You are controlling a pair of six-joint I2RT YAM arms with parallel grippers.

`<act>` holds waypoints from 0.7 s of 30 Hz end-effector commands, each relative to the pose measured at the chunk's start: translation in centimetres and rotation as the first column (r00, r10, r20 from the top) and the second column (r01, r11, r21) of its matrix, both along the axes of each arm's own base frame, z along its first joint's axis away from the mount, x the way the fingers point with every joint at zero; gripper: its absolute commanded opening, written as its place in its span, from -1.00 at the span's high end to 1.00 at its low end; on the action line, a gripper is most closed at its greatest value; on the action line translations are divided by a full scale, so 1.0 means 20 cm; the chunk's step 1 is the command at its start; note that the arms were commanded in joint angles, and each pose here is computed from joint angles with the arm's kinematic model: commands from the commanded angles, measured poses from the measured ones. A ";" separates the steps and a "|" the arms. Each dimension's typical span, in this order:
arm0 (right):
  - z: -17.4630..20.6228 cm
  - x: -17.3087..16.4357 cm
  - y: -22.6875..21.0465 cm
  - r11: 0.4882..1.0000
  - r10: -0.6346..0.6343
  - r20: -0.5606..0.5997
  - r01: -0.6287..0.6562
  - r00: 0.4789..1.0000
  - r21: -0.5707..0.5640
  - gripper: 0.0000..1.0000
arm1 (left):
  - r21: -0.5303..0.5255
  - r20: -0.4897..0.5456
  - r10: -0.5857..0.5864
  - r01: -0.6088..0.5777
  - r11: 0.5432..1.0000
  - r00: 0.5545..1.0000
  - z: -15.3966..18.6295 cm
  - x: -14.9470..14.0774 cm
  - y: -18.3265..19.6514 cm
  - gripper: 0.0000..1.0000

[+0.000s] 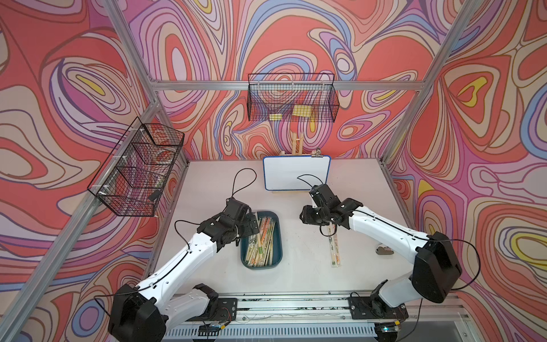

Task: Take the paired disposable chopsticks out of the storage box
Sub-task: Pick up the paired disposable chopsticks from the storage box.

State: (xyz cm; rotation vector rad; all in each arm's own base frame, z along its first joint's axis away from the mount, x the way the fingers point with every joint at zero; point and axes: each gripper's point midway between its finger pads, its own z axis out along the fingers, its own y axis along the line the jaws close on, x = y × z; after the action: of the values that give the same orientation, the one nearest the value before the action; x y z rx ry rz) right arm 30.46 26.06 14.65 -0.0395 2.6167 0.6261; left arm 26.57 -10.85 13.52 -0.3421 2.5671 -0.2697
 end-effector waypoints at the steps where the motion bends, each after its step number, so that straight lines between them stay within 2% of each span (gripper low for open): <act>1: 0.09 -0.04 0.23 0.988 0.066 0.018 -0.068 0.998 0.136 0.04 | 0.030 -0.024 0.044 -0.043 0.999 0.999 -0.02 -0.01 0.10 -0.99; 9: 0.03 -0.10 0.62 0.974 0.183 0.014 -0.183 0.983 0.136 0.06 | -0.006 -0.037 0.112 -0.113 0.994 0.993 -0.03 0.01 0.21 -1.00; 11: 0.03 -0.10 0.67 0.970 0.198 0.017 -0.199 0.980 0.137 0.07 | -0.007 -0.043 0.122 -0.122 0.993 0.992 -0.03 0.01 0.22 -1.00; 12: -0.05 -0.09 0.70 0.972 0.203 -0.004 -0.201 0.979 0.119 0.07 | -0.004 -0.045 0.126 -0.126 0.992 0.991 -0.04 0.01 0.23 -1.00; 21: -0.21 -0.06 0.84 0.967 0.238 -0.049 -0.232 0.970 0.101 0.08 | -0.008 -0.065 0.159 -0.160 0.987 0.985 -0.09 0.01 0.28 -1.00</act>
State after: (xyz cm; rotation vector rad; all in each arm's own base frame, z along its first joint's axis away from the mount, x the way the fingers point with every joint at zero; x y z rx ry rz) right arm 28.96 41.67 10.31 -0.2970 2.6720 0.8175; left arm 27.30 -5.30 12.27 -0.5791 2.5601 -0.2231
